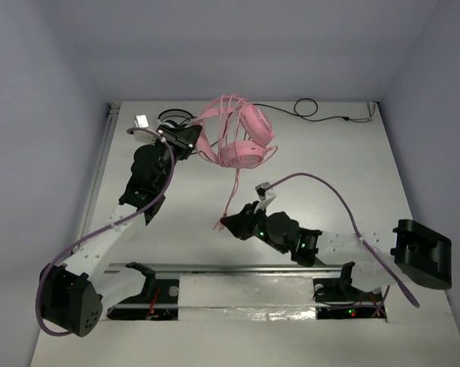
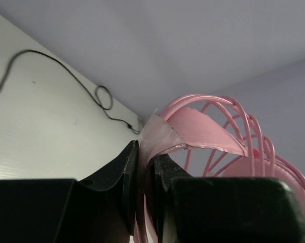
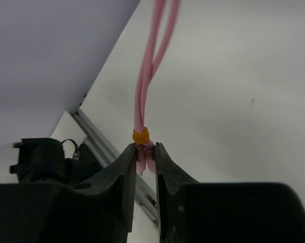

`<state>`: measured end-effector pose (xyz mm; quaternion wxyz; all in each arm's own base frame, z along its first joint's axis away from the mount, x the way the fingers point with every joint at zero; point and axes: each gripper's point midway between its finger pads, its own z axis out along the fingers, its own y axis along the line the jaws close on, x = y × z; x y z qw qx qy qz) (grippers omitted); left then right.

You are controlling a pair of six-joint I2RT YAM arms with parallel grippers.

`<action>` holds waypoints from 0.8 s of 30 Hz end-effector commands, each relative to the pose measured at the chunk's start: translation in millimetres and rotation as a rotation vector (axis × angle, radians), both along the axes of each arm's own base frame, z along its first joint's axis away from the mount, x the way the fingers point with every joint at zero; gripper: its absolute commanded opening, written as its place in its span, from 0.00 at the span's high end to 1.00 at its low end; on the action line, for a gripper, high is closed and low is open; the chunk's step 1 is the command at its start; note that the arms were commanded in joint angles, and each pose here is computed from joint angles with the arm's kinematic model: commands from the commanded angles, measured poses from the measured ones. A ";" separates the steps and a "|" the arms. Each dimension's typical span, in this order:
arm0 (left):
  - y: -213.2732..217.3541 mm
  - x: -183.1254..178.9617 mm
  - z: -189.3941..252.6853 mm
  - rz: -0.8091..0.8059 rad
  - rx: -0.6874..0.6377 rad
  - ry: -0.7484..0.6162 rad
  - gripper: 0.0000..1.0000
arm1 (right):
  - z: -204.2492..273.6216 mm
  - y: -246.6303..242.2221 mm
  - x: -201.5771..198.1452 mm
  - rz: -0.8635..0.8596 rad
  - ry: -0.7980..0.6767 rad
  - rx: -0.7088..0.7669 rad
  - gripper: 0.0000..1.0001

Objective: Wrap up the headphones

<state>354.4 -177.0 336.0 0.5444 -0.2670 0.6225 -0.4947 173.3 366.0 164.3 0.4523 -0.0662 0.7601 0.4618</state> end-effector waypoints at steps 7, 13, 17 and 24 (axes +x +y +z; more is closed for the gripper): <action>38.7 4.6 14.2 0.323 0.089 -0.087 1.00 | 52.1 36.3 -41.7 0.080 -0.085 0.000 0.89; 21.3 -6.6 -25.8 0.330 0.229 -0.067 1.00 | 102.3 23.0 -38.2 0.047 -0.190 0.080 0.89; -2.7 -21.4 -58.2 0.266 0.284 -0.032 1.00 | 138.5 8.5 -21.4 -0.065 -0.273 0.139 0.90; -19.8 -46.4 -83.8 0.210 0.344 -0.009 1.00 | 164.0 -21.8 12.4 -0.335 -0.314 0.234 0.91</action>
